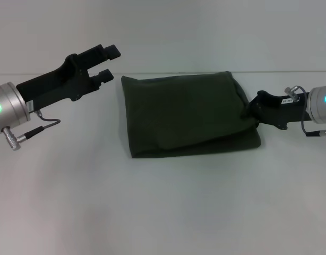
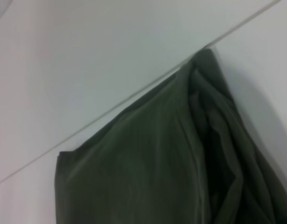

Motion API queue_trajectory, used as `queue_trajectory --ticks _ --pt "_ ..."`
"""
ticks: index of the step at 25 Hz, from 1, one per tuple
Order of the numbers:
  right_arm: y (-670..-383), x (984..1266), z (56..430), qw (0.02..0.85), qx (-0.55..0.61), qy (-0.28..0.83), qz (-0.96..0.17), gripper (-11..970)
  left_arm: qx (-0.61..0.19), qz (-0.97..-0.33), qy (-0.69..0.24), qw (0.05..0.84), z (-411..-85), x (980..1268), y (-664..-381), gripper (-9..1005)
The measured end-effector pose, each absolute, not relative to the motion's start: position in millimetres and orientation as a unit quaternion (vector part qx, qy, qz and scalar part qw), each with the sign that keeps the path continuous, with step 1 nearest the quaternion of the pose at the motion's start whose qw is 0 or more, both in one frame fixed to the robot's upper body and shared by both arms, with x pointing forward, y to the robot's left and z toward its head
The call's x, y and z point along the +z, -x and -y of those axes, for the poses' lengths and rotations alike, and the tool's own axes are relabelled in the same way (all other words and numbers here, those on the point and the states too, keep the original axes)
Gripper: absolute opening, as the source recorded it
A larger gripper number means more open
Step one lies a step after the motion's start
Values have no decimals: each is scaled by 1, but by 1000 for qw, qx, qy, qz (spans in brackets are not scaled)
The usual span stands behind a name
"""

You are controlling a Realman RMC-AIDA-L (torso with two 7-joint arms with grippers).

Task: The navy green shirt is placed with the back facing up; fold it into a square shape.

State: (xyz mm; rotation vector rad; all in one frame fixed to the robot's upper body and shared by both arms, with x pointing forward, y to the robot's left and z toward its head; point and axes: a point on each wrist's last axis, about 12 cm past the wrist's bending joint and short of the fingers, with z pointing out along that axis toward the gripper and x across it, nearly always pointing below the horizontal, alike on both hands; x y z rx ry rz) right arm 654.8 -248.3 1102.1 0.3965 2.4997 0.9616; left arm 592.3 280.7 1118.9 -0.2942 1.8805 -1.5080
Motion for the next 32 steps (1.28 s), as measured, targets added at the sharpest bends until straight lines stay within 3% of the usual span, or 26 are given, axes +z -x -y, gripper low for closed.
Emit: queue_trajectory --ticks 10,17,22,32 --pt "-651 1099 264 193 333 -164 -908 90 -583 -721 120 354 -281 1119 -593 792" --pt "-648 1101 284 185 322 -175 -912 324 -581 -721 117 359 -280 1120 -595 792" --pt "-651 1136 291 186 395 -170 -883 411 -582 -717 122 364 -284 1121 -594 792" --pt "-646 1142 255 196 436 -55 -877 412 -589 -729 100 334 -286 1122 -589 793"
